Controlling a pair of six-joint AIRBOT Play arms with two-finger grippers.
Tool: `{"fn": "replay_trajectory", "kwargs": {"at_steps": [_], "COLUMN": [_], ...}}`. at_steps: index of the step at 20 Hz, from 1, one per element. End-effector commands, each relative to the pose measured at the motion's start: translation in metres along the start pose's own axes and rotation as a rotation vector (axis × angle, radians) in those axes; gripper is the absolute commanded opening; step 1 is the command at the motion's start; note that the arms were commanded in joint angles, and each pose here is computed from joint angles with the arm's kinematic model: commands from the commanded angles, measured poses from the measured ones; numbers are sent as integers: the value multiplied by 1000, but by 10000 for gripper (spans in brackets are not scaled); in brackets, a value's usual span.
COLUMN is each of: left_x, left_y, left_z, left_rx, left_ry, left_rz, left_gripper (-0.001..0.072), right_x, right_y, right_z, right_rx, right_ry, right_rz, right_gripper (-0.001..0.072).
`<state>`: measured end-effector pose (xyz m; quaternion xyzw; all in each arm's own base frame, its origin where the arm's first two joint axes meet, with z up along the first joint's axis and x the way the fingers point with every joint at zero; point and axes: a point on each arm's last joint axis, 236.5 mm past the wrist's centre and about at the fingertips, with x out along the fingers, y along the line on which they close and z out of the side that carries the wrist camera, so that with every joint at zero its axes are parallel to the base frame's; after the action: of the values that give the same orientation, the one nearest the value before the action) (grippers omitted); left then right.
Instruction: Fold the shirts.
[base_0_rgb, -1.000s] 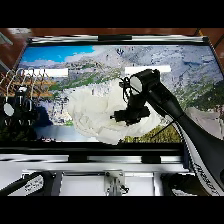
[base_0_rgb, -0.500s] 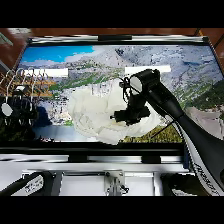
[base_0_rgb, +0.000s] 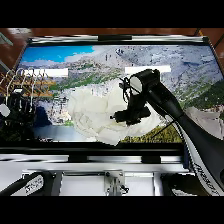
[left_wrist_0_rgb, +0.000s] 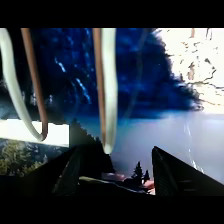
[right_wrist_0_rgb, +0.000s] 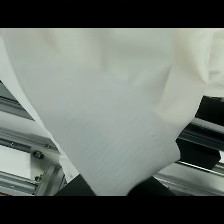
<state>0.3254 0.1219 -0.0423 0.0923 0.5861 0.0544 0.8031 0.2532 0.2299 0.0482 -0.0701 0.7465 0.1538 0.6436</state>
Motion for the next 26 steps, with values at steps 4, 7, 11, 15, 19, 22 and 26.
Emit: {"fn": "replay_trajectory", "kwargs": {"at_steps": [4,7,11,15,19,22,26], "left_x": [25,34,37,40,48,53,54], "left_y": [11,7,8,10,6,4,4], "left_z": [-22,-27,-22,-16,-25,-28,-27], "left_rx": [-41,-38,-38,-37,-35,-34,-49], "left_ry": [92,119,101,79,120,135,135], "left_rz": [-7,-19,-14,-9,-24,-31,-30], "left_gripper": [535,505,468,449,403,388,205], "right_x": [0,0,0,0,0,0,0], "right_y": [0,0,0,0,0,0,0], "right_z": [-2,-2,-2,-2,-2,-2,-2], "right_rx": [-17,-17,-17,-17,-17,-17,-17], "right_ry": [8,8,8,8,10,9,10], "right_rz": [-3,-3,-3,-3,-2,-2,-2], "right_gripper": [87,87,87,87,87,87,87]}}
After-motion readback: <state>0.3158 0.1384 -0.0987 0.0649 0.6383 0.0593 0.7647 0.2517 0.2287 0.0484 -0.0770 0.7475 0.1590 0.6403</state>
